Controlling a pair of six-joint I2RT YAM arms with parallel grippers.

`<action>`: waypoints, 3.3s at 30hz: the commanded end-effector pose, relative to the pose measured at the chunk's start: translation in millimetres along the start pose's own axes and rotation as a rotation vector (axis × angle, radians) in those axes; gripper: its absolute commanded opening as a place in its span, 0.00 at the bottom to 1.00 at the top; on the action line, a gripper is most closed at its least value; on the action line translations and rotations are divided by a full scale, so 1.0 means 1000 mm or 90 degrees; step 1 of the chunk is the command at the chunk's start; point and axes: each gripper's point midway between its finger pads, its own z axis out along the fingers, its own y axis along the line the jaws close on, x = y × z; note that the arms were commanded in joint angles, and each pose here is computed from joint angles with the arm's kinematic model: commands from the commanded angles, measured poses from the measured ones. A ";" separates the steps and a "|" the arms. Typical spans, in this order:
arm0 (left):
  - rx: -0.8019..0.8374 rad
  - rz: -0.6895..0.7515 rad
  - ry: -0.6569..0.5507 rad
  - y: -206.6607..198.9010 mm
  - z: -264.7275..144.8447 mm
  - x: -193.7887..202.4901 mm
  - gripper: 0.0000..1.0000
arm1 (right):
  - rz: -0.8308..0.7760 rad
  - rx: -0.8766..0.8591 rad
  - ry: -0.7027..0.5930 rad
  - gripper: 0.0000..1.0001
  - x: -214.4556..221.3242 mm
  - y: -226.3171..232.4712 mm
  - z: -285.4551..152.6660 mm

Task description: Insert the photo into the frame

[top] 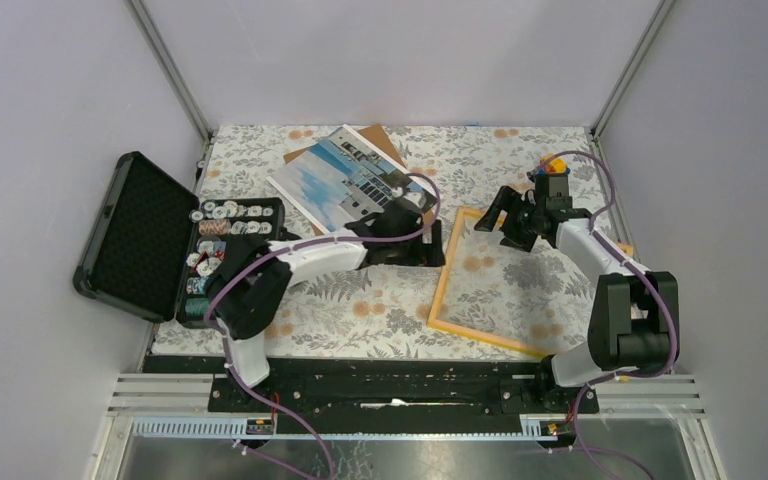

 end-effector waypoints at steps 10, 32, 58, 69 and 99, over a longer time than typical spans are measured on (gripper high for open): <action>0.062 -0.034 -0.073 0.020 -0.060 -0.012 0.91 | -0.071 -0.042 0.088 0.86 0.036 0.055 0.038; 0.078 -0.046 -0.096 0.030 -0.077 0.006 0.84 | -0.094 0.002 0.116 0.72 0.071 0.071 0.080; 0.078 0.023 0.034 -0.009 -0.028 0.026 0.93 | -0.055 0.172 -0.098 0.99 -0.045 0.001 -0.023; 0.074 0.026 0.091 -0.016 -0.025 0.042 0.99 | 0.222 0.548 -0.317 1.00 -0.091 -0.209 -0.141; 0.115 -0.051 0.127 -0.006 -0.009 0.030 0.99 | 0.292 0.545 -0.211 1.00 -0.054 -0.286 -0.126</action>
